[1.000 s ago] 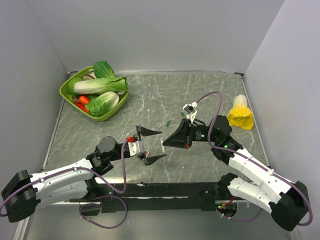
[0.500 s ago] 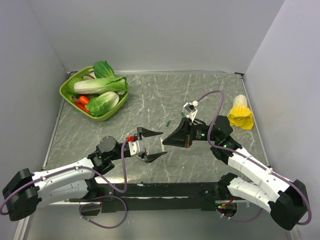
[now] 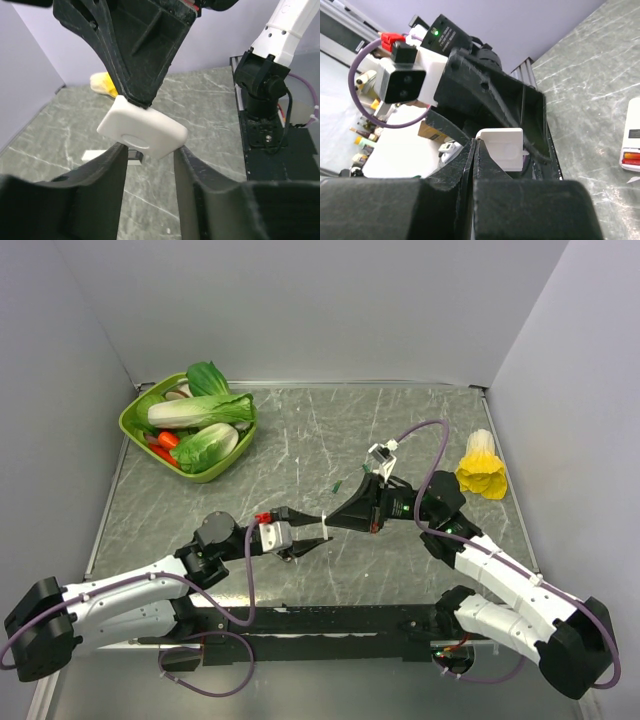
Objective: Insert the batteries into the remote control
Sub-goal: Turn over the battery cover at the center of the board.
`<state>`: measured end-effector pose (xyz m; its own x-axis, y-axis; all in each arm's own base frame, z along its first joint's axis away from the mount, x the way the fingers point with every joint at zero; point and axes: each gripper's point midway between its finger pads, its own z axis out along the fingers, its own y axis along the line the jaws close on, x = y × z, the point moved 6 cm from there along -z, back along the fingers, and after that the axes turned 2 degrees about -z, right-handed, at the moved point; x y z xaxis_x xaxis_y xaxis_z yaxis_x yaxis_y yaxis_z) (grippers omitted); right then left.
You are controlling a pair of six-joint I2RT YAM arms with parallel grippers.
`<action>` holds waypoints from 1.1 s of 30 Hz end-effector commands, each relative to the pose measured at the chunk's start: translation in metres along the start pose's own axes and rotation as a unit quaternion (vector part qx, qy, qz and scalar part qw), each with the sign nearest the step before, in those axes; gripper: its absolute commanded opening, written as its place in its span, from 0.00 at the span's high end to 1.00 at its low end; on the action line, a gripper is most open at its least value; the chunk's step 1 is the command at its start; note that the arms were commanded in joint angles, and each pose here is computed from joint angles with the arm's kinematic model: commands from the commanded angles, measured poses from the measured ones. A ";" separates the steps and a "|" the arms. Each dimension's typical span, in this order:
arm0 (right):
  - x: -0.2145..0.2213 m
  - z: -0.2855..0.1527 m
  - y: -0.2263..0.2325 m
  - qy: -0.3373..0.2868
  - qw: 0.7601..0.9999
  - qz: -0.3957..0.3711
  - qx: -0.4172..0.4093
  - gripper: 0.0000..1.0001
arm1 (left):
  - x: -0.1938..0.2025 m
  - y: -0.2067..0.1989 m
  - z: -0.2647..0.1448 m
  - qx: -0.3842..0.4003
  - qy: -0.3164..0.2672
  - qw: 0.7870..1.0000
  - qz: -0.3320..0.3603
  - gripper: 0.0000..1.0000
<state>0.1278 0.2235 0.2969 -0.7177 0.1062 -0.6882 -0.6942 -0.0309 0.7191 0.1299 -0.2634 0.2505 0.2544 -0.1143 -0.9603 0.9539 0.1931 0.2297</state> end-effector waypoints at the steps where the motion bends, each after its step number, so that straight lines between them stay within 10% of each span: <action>1: 0.004 -0.004 -0.004 0.009 1.000 -0.002 0.023 1.00 | -0.027 0.010 0.004 -0.017 -0.020 1.000 0.016 0.66; 7: 0.003 -0.010 -0.008 0.013 0.996 -0.015 0.085 1.00 | -0.015 0.014 -0.001 -0.048 0.046 0.998 -0.022 0.69; 9: 0.003 -0.010 -0.008 0.005 0.998 -0.017 0.065 1.00 | -0.020 0.011 -0.002 -0.041 0.027 0.999 -0.021 0.50; 17: 0.005 -0.007 -0.009 0.006 0.999 0.003 0.045 1.00 | -0.019 0.008 -0.006 -0.042 0.012 0.999 -0.017 0.35; 21: 0.008 -0.006 -0.007 0.002 1.000 0.016 0.021 1.00 | -0.016 0.006 -0.004 -0.034 0.009 0.999 -0.015 0.08; 33: 0.010 -0.005 -0.005 0.009 1.000 0.027 -0.012 1.00 | -0.016 -0.001 0.004 0.016 -0.003 1.000 0.008 0.09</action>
<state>0.1290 0.2226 0.2743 -0.7864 0.0737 -0.6133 -0.6149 0.0025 0.7886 0.1306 -0.2611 0.2556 0.2153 -0.0843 -0.9729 0.9562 0.2206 0.1925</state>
